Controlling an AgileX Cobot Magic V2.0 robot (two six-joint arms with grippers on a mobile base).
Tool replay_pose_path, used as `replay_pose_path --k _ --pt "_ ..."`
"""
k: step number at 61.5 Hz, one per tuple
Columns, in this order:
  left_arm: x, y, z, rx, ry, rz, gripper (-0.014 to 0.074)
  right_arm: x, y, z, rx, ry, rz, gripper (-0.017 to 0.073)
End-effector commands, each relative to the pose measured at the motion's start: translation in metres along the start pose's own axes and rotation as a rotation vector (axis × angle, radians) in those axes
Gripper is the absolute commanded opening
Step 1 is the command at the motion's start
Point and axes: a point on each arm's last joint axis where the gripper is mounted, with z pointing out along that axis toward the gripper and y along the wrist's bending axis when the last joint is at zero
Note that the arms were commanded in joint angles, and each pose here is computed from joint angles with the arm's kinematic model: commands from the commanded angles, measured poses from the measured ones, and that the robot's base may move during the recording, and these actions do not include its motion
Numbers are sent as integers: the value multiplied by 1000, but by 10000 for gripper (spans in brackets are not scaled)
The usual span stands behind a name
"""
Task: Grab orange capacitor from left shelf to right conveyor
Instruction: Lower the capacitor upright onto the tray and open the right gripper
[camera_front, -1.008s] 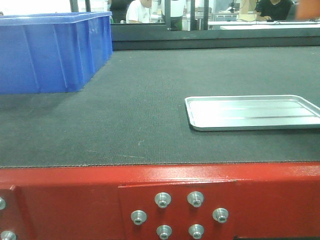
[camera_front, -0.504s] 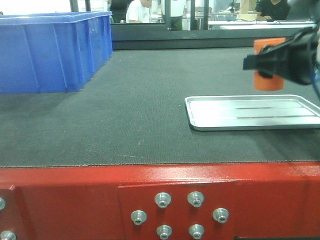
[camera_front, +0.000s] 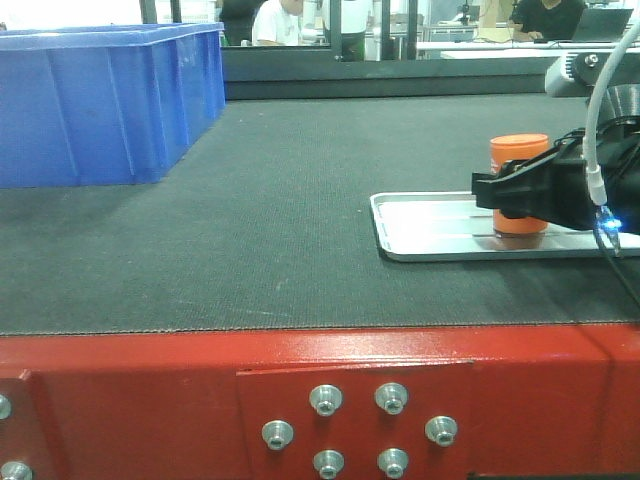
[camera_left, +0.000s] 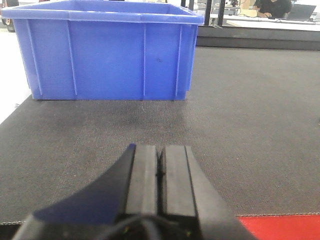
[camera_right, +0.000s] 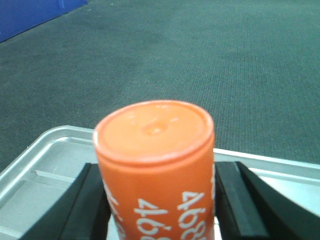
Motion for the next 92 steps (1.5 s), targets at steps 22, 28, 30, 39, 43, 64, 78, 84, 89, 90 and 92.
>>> replay_pose_path --k 22,28,30,39,43,64,78,84,89,90,92 --pt "-11 0 -2 3 -107 -3 -127 -19 1 -8 -8 -74 -18 623" --pt "-11 0 -2 3 -107 -3 -127 -25 2 -14 -2 -41 -21 624" --pt "-11 0 -2 3 -107 -3 -127 -29 2 -17 0 -33 -23 624" --pt "-11 0 -2 3 -107 -3 -127 -51 4 -30 8 -14 -30 624" --pt "-11 0 -2 3 -107 -3 -127 -65 5 -38 12 -19 -34 624" --pt "-11 0 -2 3 -107 -3 -127 -131 13 -116 50 10 -8 514" --pt "-11 0 -2 3 -107 -3 -127 -149 16 -170 77 32 85 171" --pt "-11 0 -2 3 -107 -3 -127 -152 17 -185 85 39 85 55" --pt "-11 0 -2 3 -107 -3 -127 -154 17 -194 86 30 85 56" --pt "-11 0 -2 3 -107 -3 -127 -154 17 -195 87 29 85 56" --pt "-11 0 -2 3 -107 -3 -127 -155 18 -197 86 20 85 56"
